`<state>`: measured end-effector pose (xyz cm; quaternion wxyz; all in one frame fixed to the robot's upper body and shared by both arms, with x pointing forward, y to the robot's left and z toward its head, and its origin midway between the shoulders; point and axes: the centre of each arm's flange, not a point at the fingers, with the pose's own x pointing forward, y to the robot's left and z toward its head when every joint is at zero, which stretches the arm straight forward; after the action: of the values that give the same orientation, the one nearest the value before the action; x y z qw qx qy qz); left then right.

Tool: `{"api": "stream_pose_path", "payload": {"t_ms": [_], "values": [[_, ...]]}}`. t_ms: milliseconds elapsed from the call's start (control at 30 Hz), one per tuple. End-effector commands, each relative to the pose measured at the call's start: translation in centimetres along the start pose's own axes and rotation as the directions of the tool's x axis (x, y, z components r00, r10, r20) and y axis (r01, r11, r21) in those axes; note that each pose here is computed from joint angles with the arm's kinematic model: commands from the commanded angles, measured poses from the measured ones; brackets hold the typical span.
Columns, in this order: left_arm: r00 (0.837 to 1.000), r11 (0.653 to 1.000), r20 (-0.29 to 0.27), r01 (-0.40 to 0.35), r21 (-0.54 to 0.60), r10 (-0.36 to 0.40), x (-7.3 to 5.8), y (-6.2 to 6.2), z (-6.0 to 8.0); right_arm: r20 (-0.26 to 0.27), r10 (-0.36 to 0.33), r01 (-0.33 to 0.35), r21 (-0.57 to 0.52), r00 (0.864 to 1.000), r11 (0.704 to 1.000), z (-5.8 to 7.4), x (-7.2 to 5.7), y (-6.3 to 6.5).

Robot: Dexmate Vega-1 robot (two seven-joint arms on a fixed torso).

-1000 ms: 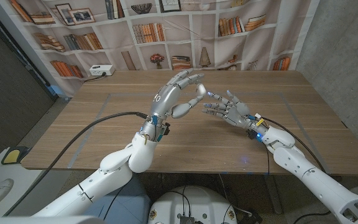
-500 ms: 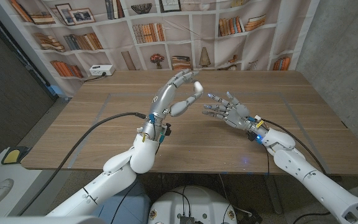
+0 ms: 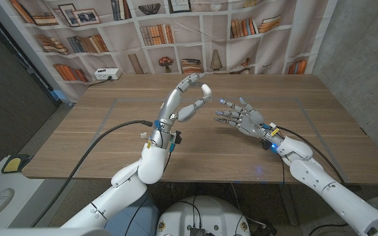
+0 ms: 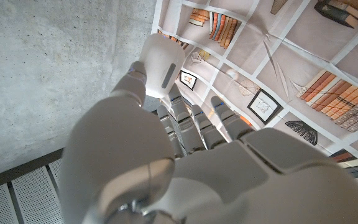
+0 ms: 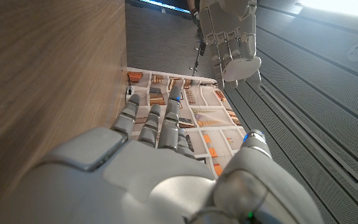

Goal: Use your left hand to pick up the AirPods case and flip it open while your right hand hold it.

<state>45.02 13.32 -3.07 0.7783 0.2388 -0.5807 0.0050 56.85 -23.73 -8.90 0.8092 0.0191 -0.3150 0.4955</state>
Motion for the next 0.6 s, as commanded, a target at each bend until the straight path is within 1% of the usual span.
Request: {"api": "stream_pose_path", "payload": {"t_ms": [33,600], "values": [[0.998,0.997,-0.054,-0.028,-0.071,0.024,-0.37,0.01,-0.59,0.002,-0.002,0.002,0.002,1.000,1.000,0.00,-0.17,0.28],[0.994,0.986,-0.104,-0.050,-0.159,0.034,-0.60,-0.22,-1.10,-0.004,-0.007,0.007,0.005,1.000,1.000,-0.46,-0.26,0.43]]}}
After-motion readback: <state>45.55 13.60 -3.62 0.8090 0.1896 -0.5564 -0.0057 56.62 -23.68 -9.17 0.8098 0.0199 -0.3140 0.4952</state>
